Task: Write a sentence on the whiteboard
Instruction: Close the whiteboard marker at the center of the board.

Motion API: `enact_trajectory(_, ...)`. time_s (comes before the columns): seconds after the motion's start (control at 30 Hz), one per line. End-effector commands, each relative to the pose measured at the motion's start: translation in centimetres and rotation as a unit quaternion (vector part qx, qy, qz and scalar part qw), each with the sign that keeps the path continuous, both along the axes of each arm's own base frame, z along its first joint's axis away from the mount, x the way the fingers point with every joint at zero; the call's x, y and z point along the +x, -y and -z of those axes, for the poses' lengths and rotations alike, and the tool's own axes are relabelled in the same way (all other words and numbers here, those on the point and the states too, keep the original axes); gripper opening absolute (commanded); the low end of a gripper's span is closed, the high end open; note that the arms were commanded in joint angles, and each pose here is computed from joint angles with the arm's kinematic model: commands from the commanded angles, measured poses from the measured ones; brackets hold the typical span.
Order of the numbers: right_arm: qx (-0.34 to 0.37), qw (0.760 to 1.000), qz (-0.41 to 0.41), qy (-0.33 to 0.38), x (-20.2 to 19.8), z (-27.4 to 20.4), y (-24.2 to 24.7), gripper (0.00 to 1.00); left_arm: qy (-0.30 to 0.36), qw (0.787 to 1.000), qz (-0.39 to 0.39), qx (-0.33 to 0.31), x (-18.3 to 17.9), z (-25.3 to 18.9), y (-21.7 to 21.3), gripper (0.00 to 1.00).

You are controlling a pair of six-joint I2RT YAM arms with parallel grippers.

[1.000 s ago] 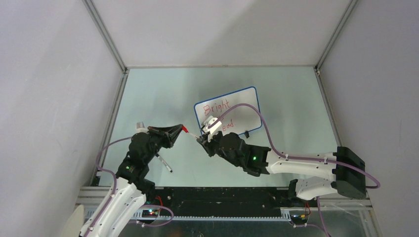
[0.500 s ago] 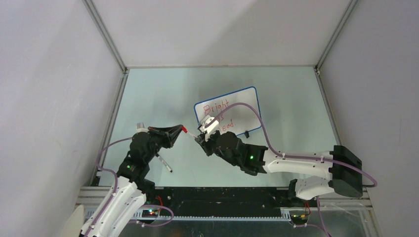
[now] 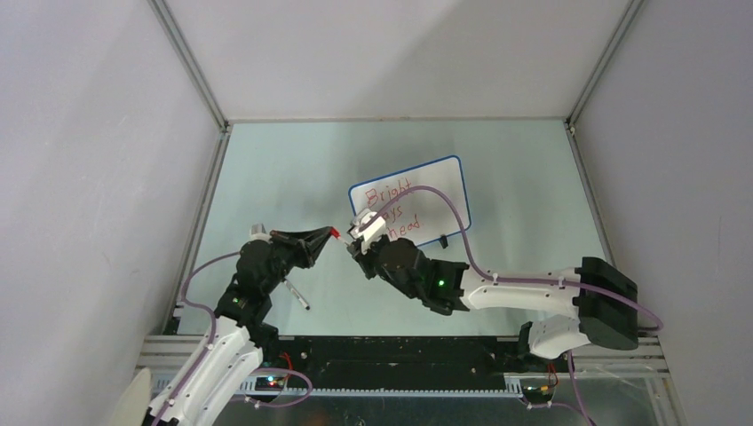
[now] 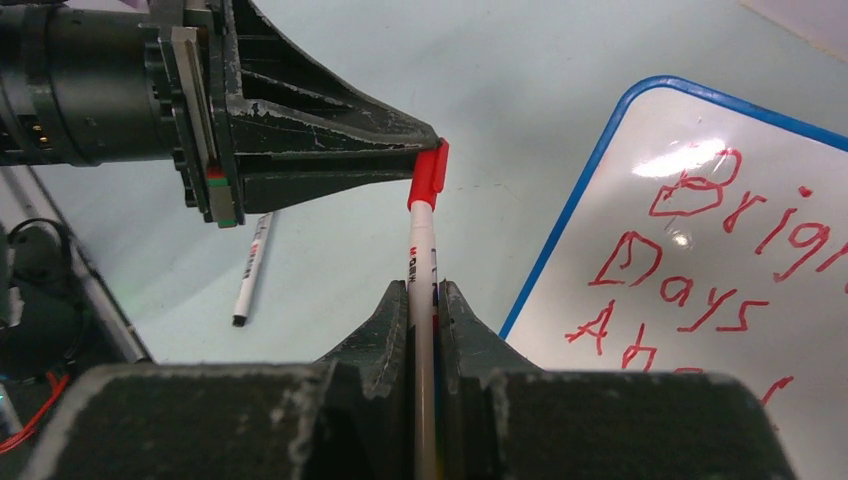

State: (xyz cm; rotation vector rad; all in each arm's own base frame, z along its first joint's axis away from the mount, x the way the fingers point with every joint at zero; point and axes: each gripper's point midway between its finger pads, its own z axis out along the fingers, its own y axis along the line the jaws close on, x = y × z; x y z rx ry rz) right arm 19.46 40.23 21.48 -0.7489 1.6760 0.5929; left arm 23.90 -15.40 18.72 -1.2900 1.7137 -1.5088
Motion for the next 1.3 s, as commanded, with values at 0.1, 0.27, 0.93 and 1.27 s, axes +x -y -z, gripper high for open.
enact_trajectory(0.1,0.04,0.995,0.057,0.077,3.0,-3.4,-2.2,0.0,0.021,0.999,0.012,-0.046,-0.2,-2.1,0.5,0.0)
enact_trajectory(0.27,0.015,0.991,0.075,0.107,4.7,-2.7,-4.6,0.0,0.024,0.999,0.011,-0.046,-0.4,-2.4,0.4,0.0)
enact_trajectory(0.93,0.026,0.999,0.024,-0.021,6.6,1.4,-8.6,0.0,-0.043,0.996,-0.049,0.06,0.0,3.4,-2.7,0.12)
enact_trajectory(1.27,-0.002,0.994,0.039,-0.102,5.8,6.6,-8.3,0.14,-0.159,0.914,-0.126,0.35,-1.5,6.7,-11.9,0.9)
